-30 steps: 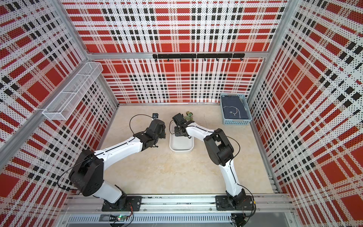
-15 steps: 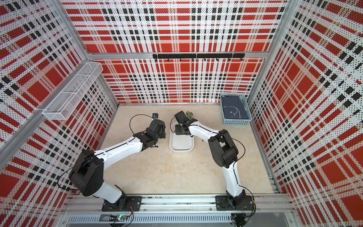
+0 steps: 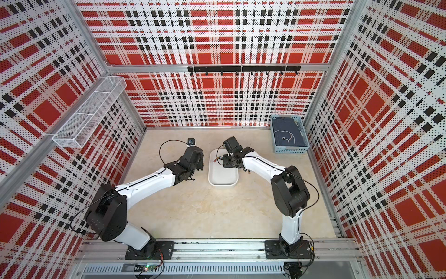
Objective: Take the batteries out of the storage box
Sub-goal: Place the battery at the center of the board.
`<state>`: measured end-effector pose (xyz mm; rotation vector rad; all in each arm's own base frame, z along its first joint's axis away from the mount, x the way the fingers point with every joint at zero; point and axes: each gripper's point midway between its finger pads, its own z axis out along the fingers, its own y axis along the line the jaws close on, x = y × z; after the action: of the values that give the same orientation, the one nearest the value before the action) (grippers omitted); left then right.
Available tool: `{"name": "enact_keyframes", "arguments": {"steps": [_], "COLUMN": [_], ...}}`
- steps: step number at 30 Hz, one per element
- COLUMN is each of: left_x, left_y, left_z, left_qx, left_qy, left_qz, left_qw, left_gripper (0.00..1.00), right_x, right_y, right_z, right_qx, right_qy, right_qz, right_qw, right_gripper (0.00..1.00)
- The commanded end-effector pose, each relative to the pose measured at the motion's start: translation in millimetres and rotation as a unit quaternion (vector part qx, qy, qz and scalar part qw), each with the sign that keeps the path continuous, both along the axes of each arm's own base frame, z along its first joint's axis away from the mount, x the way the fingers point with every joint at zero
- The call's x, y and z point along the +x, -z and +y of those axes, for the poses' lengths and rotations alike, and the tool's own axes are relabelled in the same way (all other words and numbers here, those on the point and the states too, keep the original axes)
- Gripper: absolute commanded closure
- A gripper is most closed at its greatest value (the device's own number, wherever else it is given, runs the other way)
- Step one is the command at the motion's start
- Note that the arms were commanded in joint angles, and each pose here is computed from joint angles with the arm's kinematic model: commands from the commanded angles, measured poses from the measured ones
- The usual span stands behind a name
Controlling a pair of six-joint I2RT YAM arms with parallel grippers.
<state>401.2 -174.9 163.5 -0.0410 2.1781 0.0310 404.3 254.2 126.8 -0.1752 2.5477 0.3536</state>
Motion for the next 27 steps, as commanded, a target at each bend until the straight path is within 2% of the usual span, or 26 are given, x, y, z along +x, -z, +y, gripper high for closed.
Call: {"name": "enact_keyframes", "arguments": {"steps": [1, 5, 11, 21, 27], "left_x": [6, 8, 12, 12, 12], "left_y": [-13, -12, -12, -17, -17], "left_z": [-12, -15, -23, -24, -24], "left_qx": [-0.015, -0.015, -0.017, -0.016, -0.017], "left_qy": [0.008, 0.012, 0.019, 0.018, 0.019], "left_qz": [-0.015, -0.015, -0.016, -0.019, -0.018], "left_qw": [1.000, 1.000, 1.000, 1.000, 1.000], "left_gripper": [0.65, 0.65, 0.65, 0.65, 0.65], "right_x": [-1, -2, 5, 22, 28], "right_y": [-23, -13, 26, 79, 92], "right_z": [-41, -102, -176, -171, -167], "right_qx": [-0.014, -0.038, -0.124, -0.140, -0.131], "right_qy": [0.028, 0.072, 0.119, 0.072, 0.069], "right_qz": [-0.024, -0.027, -0.009, 0.024, 0.029], "right_qw": [0.999, 0.996, 0.985, 0.987, 0.989], "right_gripper": [0.91, 0.91, 0.91, 0.91, 0.91]}}
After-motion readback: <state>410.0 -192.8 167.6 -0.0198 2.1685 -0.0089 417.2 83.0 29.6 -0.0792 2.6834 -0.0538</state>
